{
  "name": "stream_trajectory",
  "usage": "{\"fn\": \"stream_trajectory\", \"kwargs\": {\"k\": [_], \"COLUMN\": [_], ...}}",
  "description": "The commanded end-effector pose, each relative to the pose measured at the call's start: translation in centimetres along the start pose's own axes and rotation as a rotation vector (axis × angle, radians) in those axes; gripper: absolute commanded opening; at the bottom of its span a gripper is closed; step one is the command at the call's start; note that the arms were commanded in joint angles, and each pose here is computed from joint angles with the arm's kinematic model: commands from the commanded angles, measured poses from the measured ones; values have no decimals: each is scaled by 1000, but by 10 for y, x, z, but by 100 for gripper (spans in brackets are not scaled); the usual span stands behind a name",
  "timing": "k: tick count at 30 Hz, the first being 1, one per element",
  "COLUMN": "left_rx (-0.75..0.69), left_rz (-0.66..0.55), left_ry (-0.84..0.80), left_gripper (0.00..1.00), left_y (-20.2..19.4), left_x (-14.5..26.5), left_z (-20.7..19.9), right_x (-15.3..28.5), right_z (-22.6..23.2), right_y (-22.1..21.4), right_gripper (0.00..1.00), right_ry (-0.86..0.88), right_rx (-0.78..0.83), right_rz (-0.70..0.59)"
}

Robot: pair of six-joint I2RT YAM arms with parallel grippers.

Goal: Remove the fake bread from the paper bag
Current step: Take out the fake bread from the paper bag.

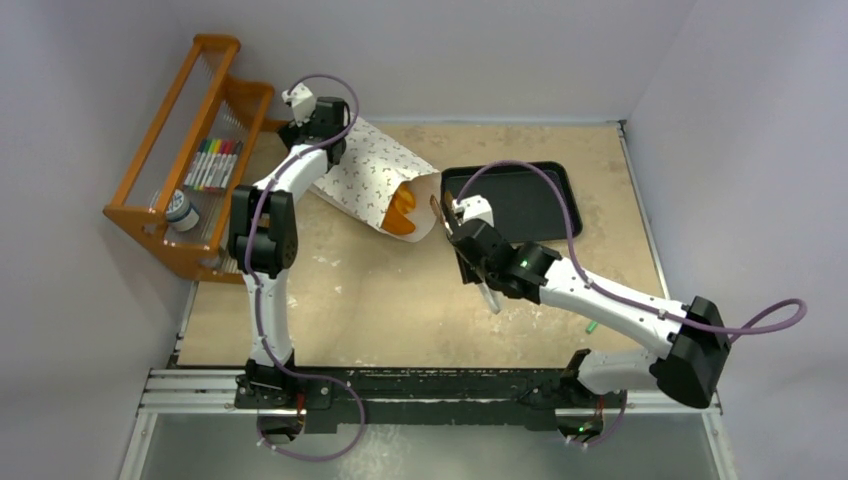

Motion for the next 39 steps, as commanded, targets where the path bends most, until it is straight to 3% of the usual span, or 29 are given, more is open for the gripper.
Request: {"fn": "stream_trajectory", "kwargs": {"k": [1,18,39], "left_rx": [-188,-218,-229], "left_rz": [99,125,140], "left_ry": [123,151,216], "left_gripper": [100,100,100], "left_y": [-20,-31,-33], "left_x": [2,7,-6], "left_z": [34,52,82], "right_x": [17,-11,-50], "right_z": [9,52,53], "right_y": [-4,-7,17], "right_gripper": [40,42,41], "right_ry": [6,99,114], "right_rx": [-1,229,374], "right_rz": [-27,-26,-57]}}
Point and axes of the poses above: each gripper's point midway between its finger pads, its own x axis back along the fingers, its own z axis along the line the jaws close on, y = z × x, the point moved 9 cm from there along x, back along the fingers, and after that the axes turned 14 degrees about x, right-handed, at the moved point
